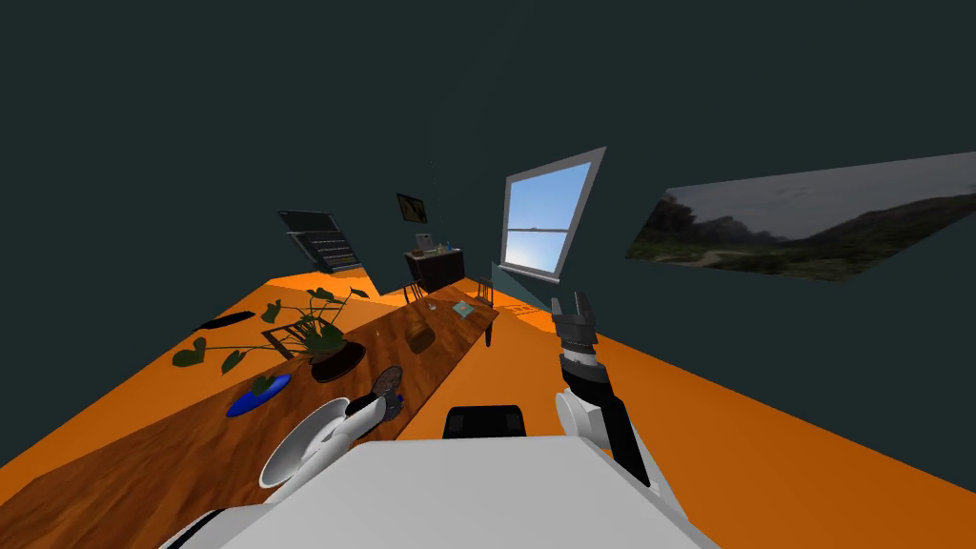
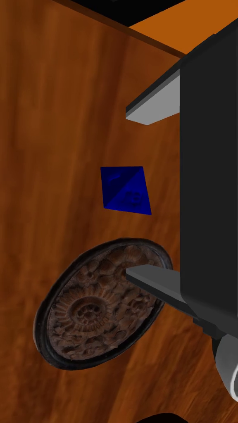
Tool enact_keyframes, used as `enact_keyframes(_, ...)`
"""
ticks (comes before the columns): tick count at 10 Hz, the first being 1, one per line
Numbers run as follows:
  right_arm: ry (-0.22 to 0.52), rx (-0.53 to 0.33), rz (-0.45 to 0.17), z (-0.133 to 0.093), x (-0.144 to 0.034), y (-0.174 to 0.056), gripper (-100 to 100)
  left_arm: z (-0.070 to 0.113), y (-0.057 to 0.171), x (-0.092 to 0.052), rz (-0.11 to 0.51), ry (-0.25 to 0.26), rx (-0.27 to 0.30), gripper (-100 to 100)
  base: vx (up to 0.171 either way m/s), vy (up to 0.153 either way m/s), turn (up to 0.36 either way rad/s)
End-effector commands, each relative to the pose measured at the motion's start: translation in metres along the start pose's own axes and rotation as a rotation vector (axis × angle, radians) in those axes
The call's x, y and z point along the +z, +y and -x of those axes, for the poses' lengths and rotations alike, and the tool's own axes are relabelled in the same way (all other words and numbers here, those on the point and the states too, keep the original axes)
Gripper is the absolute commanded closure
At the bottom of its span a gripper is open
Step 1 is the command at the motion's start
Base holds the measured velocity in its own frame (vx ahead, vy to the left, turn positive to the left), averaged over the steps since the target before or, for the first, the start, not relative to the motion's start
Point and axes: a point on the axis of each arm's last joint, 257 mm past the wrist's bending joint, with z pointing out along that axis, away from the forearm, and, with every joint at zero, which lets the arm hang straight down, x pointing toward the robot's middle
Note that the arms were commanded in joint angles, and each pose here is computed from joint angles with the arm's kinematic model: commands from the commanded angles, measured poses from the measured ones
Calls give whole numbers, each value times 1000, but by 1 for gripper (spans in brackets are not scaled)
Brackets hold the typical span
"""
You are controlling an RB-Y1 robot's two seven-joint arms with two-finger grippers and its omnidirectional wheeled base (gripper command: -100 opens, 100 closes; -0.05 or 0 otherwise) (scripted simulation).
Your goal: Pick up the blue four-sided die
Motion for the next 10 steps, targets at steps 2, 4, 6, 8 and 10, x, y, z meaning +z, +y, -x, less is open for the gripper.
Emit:
enact_keyframes(2,0,0,0,0,0,0,0,22,2,-2,-13,-28,-80,-100,-70,52,-391)
enact_keyframes(4,0,0,0,0,0,0,0,45,4,-5,-27,-57,-159,-100,-100,67,-431)
enact_keyframes(6,0,0,0,0,0,0,0,69,8,-8,-43,-88,-238,-100,-77,54,-473)
enact_keyframes(8,0,0,0,0,0,0,0,93,13,-13,-58,-119,-313,-100,-91,40,-387)
enact_keyframes(10,0,0,0,0,0,0,0,117,19,-18,-73,-151,-382,-100,-102,36,-391)
